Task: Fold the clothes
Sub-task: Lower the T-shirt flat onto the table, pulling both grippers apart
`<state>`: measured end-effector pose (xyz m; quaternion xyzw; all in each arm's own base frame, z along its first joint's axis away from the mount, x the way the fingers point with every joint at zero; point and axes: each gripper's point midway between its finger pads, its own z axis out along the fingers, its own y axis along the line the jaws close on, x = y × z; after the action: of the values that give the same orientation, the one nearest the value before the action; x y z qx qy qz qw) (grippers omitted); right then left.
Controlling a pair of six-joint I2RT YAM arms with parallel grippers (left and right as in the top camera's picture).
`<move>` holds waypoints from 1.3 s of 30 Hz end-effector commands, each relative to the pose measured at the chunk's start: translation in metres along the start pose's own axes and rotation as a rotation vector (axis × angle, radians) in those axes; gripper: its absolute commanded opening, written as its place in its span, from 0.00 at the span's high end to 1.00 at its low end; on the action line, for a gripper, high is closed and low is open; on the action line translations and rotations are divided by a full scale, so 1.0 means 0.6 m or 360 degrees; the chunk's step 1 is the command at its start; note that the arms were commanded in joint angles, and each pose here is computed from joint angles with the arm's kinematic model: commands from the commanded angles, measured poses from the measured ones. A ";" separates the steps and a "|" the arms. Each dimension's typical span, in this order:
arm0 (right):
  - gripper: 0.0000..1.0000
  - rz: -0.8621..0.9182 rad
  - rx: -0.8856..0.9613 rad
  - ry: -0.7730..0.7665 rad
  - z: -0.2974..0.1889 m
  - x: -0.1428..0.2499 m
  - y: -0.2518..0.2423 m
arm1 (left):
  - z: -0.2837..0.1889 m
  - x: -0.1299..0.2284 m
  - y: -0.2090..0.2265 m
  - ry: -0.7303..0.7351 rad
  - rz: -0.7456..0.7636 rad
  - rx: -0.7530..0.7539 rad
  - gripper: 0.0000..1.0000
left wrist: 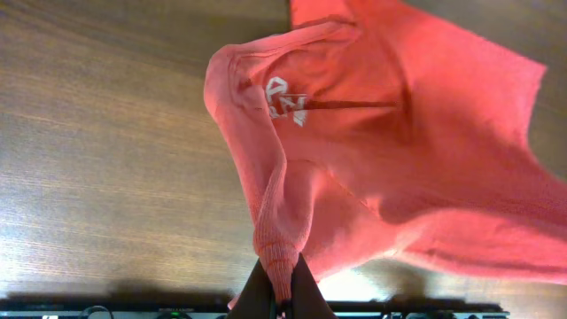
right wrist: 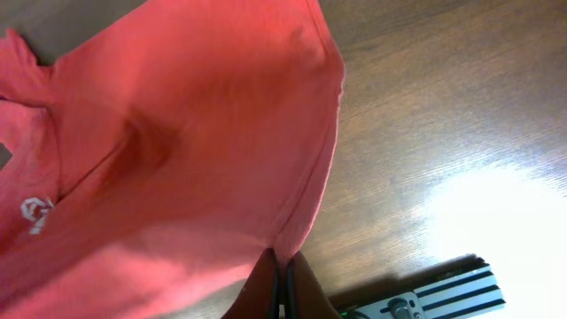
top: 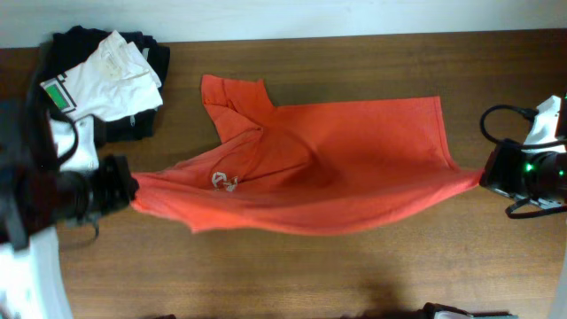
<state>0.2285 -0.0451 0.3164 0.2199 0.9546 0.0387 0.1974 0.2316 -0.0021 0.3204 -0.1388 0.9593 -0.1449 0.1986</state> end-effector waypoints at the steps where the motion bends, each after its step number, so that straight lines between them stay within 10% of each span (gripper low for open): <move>1: 0.96 0.0039 0.0089 -0.0070 -0.017 0.006 -0.019 | -0.055 0.045 -0.025 -0.0192 0.0098 0.0094 0.99; 16: 0.96 0.0038 0.0125 -0.0030 -0.008 0.087 -0.042 | 0.041 0.161 0.018 0.0131 -0.0070 0.0073 0.99; 28: 0.96 0.0171 0.0231 0.0405 0.091 0.154 -0.064 | 0.075 0.115 0.069 -0.0009 -0.0207 -0.0166 0.99; 39: 0.96 0.0570 0.0493 0.0223 0.074 0.148 -0.107 | 0.166 0.106 0.096 0.0184 -0.0261 -0.0188 0.99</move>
<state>0.1594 -0.0415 0.2288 0.3243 0.9438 0.0071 0.0639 0.2003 0.0060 0.1998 -0.2136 0.9611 -0.1133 0.1336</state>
